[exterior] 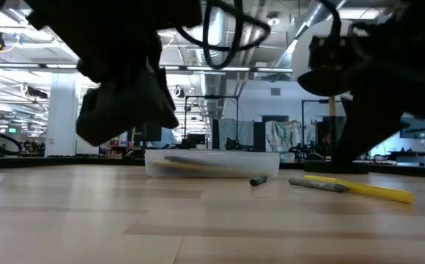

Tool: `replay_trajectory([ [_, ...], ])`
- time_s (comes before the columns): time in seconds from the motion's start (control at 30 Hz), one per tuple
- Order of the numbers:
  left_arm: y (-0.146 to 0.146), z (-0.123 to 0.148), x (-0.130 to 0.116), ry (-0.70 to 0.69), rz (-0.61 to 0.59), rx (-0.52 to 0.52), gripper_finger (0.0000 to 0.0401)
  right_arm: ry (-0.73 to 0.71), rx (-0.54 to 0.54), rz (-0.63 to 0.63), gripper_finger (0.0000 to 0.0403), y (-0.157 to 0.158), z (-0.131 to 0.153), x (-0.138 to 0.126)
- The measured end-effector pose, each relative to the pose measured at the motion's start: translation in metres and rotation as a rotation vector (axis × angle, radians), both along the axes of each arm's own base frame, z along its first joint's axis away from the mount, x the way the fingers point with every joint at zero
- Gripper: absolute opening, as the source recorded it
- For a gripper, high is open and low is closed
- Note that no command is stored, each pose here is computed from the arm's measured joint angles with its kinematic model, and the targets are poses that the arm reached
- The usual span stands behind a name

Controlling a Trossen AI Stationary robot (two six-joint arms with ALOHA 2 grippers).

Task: Pick & place school supplies into a supply box
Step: Put the yellow pen into the gray supply box

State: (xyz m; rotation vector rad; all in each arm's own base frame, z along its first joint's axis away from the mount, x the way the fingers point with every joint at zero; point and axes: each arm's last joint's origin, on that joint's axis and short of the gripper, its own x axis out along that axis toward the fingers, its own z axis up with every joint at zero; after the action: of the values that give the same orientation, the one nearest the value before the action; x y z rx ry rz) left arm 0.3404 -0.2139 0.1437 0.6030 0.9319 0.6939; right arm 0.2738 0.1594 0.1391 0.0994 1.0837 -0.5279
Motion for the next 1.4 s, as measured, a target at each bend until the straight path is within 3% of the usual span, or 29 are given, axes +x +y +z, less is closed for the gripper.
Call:
replay_trajectory([
  [0.13,0.007,-0.002,0.006,0.012,0.002,0.011,0.0122,0.024,-0.009,-0.025,0.0121,-0.001,-0.01,0.002],
  [0.87,0.007,-0.003,0.009,0.022,-0.003,-0.008,0.0122,-0.016,0.022,-0.073,0.0121,0.002,-0.007,0.0],
  [1.07,-0.008,-0.007,0.014,0.119,-0.13,-0.102,0.0122,-0.024,0.015,-0.053,0.012,0.007,-0.006,-0.003],
  [1.23,-0.02,-0.006,0.018,0.12,-0.245,-0.087,0.0122,-0.056,-0.011,-0.039,0.012,0.015,-0.005,-0.007],
  [1.4,-0.018,-0.006,0.019,0.111,-0.236,-0.058,0.0122,-0.073,-0.002,-0.063,0.012,0.016,-0.005,-0.008],
])
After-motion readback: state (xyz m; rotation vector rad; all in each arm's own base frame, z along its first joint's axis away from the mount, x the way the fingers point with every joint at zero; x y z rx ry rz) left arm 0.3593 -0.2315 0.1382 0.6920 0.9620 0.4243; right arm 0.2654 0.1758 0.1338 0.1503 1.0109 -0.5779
